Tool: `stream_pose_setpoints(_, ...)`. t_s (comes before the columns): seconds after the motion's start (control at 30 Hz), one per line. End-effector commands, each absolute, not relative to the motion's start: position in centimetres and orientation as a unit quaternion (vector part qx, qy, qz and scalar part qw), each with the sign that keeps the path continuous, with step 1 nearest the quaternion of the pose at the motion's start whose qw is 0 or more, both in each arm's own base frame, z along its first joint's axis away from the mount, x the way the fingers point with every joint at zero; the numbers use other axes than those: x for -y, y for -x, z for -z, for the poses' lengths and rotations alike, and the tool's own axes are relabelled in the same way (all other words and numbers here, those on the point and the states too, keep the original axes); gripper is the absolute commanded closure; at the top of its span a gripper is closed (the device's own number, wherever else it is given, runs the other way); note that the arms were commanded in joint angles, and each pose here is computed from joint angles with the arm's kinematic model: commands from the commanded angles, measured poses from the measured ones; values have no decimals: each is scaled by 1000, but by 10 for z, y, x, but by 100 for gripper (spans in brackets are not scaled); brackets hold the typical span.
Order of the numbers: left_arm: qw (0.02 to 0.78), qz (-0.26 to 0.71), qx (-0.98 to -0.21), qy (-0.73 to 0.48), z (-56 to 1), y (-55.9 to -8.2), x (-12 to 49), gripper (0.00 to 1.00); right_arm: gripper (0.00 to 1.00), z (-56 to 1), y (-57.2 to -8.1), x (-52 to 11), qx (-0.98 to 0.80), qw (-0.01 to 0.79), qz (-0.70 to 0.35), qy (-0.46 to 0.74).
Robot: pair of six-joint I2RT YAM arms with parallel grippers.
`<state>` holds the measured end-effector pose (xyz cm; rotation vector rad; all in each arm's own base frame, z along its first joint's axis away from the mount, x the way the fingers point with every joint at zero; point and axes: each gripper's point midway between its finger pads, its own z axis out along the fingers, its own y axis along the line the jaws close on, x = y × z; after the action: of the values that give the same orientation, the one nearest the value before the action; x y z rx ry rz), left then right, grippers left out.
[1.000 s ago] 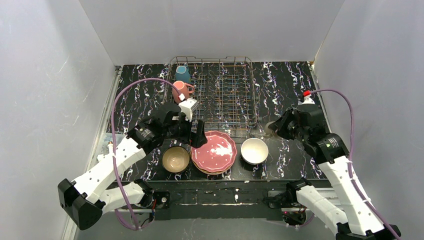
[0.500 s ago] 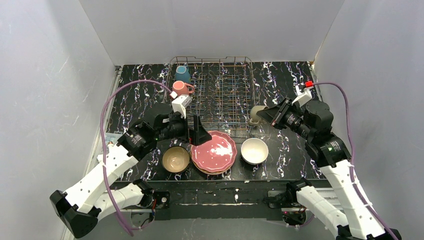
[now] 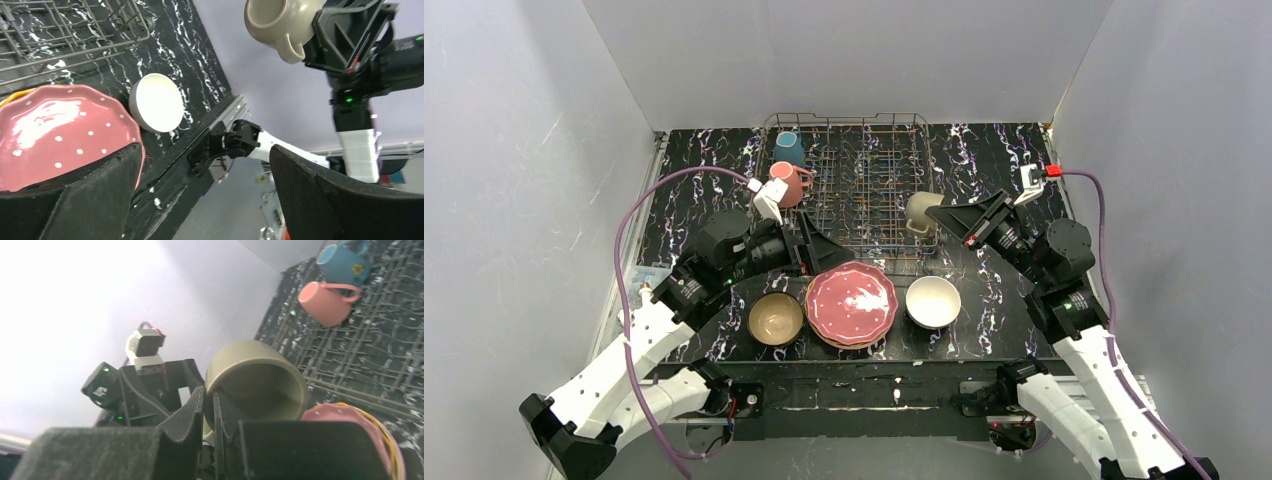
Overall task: Load the mixed dishes into the dish rack
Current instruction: Pick up the cup at the corner of the board.
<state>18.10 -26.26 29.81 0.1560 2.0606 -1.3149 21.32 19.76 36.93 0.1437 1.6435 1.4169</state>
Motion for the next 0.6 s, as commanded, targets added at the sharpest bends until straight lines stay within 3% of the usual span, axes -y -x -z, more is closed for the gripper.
stream_pose_setpoints(0.0,354,565,-745,-26,-332,-184,268,2,99,-430,-196,-198,-564,497,-659,-29)
stream_pose_setpoints(0.57,416,610,-675,15,-391,-199,262,2,99,-466,-185,-237,-493,483,-724,2)
